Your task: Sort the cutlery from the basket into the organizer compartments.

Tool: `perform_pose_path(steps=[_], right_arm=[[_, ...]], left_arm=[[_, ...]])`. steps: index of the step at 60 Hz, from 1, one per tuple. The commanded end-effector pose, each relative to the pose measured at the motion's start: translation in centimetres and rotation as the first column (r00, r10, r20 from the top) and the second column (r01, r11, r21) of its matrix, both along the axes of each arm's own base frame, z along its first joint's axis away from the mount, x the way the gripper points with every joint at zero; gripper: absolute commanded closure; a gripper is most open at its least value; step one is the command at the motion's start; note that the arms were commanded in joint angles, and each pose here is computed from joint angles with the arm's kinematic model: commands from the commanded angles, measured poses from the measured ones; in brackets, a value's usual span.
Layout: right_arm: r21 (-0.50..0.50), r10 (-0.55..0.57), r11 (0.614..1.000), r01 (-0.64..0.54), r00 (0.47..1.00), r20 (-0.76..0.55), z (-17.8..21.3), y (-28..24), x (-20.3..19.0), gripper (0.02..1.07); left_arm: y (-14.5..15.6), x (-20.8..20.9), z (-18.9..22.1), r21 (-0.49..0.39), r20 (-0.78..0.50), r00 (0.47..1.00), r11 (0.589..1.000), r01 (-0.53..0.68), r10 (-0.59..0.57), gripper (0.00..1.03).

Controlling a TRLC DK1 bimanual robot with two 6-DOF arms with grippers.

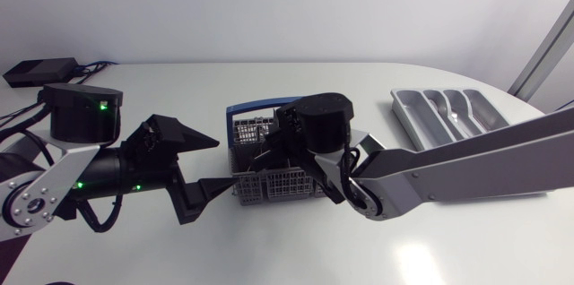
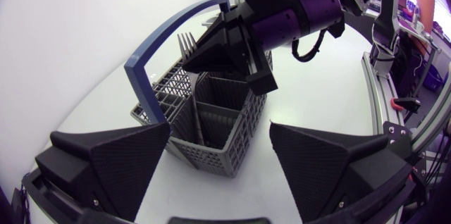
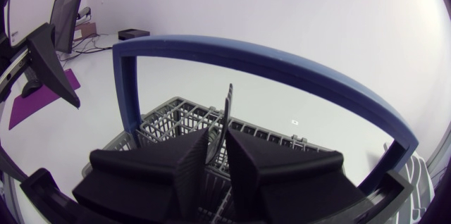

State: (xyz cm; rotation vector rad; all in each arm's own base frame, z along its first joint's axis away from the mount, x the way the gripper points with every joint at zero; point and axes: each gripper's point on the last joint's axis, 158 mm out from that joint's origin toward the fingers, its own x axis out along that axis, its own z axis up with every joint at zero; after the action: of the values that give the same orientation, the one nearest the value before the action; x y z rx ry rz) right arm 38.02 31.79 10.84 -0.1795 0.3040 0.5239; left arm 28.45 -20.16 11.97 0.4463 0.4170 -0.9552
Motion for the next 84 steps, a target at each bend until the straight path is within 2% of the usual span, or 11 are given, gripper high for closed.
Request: perform_pose_path(steps=[1, 11, 32, 39, 50, 64, 74, 84], right_arm=[[0.023, -0.011, 1.0, 0.011, 1.0, 0.009, 0.5, 0.3, 0.4, 1.01], [0.014, -0.001, 1.0, 0.001, 1.0, 0.011, 0.5, 0.1, -0.4, 1.01], [-0.021, 0.057, 0.998, -0.055, 0.995, 0.078, 2.0, -0.1, -4.9, 1.01], [-0.006, 0.079, 0.997, -0.079, 0.988, 0.129, 4.2, 0.0, -6.1, 1.01], [0.038, 0.091, 0.994, -0.103, 0.966, 0.243, 10.0, -0.3, -7.1, 1.01], [0.085, 0.085, 0.99, -0.114, 0.951, 0.296, 16.1, -2.4, -8.0, 1.01], [0.087, 0.044, 0.993, -0.073, 0.954, 0.297, 18.1, -5.5, -7.5, 1.01], [0.112, -0.059, 0.993, 0.026, 0.954, 0.295, 20.9, -11.3, -6.0, 1.01]], left_arm=[[-0.1, -0.5, -0.7, 0.005, -0.005, 1.0, 1.0, 0.02, -0.02, 0.05], [-0.3, -0.7, -0.7, 0.001, -0.008, 1.0, 1.0, 0.025, -0.025, 0.05], [-0.5, -0.9, 0.2, -0.011, 0.006, 1.0, 1.0, 0.025, -0.025, 0.05], [-0.6, -1.0, 0.2, -0.01, 0.007, 1.0, 1.0, 0.027, -0.027, 0.05], [-0.5, -1.1, 0.2, -0.004, 0.006, 1.0, 1.0, 0.022, -0.022, 0.05], [-0.3, -1.1, 0.1, 0.003, 0.001, 1.0, 1.0, 0.016, -0.016, 0.05], [-0.4, -1.4, 0.3, 0.006, 0.003, 1.0, 1.0, 0.019, -0.019, 0.05], [-0.4, -1.5, 0.6, 0.01, 0.01, 1.0, 1.0, 0.016, -0.016, 0.05]])
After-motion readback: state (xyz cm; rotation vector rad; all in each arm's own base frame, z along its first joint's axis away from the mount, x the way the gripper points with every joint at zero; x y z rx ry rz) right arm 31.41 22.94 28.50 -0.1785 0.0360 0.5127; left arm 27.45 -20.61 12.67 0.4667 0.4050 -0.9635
